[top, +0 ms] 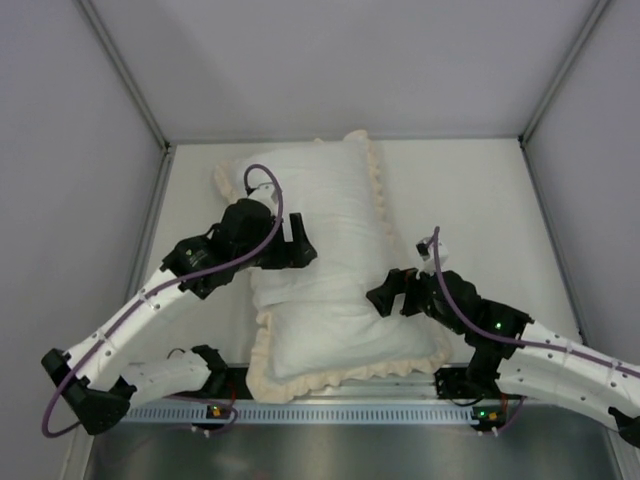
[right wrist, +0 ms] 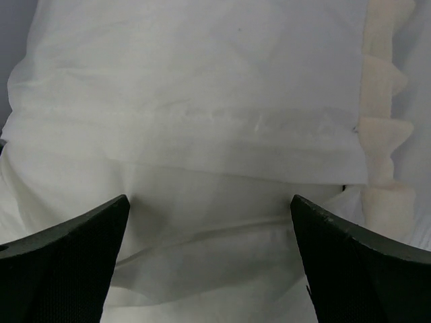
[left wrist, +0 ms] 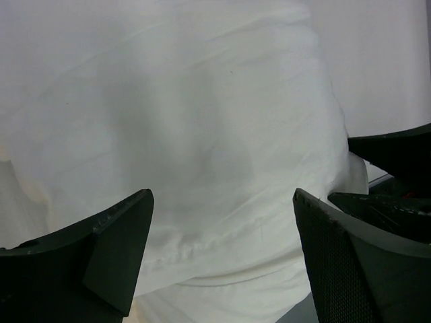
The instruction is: Remove the pillowcase from the pillow
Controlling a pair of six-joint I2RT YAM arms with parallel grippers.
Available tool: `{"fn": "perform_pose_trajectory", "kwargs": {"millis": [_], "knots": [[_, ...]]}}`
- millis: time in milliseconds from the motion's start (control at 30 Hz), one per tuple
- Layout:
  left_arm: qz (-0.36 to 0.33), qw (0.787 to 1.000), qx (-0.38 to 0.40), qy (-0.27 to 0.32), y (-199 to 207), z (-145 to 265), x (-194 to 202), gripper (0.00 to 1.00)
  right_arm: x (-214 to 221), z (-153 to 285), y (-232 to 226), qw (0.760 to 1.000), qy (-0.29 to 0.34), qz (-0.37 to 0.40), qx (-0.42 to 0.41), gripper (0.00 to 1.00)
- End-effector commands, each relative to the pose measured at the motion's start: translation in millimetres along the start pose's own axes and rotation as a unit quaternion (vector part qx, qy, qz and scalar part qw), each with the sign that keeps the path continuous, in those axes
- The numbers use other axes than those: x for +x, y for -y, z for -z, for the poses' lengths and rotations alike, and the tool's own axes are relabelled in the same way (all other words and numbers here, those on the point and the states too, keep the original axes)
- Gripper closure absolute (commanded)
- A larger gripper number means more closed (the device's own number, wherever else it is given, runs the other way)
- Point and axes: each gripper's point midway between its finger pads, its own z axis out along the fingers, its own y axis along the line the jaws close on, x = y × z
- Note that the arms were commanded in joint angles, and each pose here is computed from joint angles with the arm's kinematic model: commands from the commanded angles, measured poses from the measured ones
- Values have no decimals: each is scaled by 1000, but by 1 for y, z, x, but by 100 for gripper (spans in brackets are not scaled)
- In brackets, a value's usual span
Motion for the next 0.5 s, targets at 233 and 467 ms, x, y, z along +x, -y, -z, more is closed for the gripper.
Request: {"fn": "perform_pose_trajectory", "kwargs": {"millis": [233, 467], "knots": [[-47, 999, -21, 2, 43, -39, 19, 11, 0, 38, -1, 1000, -26, -11, -13, 1], [-95, 995, -13, 3, 64, -48, 25, 10, -7, 52, -28, 996, -28, 28, -85, 1]]}}
